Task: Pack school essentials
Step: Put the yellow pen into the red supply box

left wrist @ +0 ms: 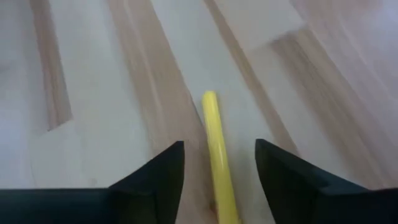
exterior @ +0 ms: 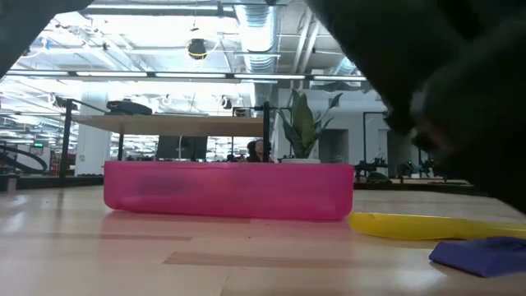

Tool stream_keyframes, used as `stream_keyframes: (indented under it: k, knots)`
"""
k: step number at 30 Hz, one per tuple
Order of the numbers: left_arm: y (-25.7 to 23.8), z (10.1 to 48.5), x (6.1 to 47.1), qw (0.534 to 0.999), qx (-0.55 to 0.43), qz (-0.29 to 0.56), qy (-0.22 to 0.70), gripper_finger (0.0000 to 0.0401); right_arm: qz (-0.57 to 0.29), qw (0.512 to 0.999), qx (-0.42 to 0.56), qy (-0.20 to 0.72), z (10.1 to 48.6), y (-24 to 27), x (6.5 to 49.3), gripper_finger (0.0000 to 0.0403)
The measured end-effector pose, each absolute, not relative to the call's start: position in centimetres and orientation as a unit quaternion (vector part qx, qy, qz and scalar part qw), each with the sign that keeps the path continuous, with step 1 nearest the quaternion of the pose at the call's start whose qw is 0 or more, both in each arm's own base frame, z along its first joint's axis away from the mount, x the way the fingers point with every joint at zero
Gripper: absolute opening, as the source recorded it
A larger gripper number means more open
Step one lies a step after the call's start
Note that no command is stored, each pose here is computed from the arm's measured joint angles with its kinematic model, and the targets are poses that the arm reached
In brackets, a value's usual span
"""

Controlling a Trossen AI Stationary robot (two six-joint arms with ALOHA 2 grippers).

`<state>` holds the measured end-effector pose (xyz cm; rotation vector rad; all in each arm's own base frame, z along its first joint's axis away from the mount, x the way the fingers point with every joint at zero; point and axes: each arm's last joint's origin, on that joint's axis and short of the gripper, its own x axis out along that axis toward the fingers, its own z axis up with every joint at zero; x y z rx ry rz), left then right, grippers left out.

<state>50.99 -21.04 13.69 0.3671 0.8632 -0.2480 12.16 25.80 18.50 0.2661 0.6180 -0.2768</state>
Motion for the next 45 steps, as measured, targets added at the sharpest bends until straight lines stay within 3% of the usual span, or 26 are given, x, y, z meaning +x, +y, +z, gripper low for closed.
stream_keyframes:
  k: [4, 9, 18, 25, 45]
  knots:
    - [-20.5, 12.8, 51.3, 0.891, 0.133, -0.130, 0.413, 0.0180, -0.132, 0.935, 0.131, 0.302, 18.5, 25.9, 12.0, 0.0107]
    - [-19.5, 10.9, 51.4, 0.899, 0.081, -0.126, 0.411, 0.0142, -0.126, 0.935, 0.137, 0.301, 18.5, 26.1, 11.9, 0.0107]
    - [-18.5, 9.2, 51.1, 0.896, 0.035, -0.120, 0.425, 0.0011, -0.122, 0.936, 0.139, 0.301, 18.5, 26.2, 11.7, 0.0107]
    - [-18.6, 9.4, 51.2, 0.903, 0.014, -0.128, 0.409, 0.0005, -0.123, 0.935, 0.140, 0.300, 18.5, 26.2, 11.7, 0.0107]
    - [-21.2, 19.3, 48.0, 0.900, -0.015, -0.157, 0.405, 0.0000, -0.122, 0.936, 0.137, 0.301, 18.5, 26.2, 11.7, 0.0107]
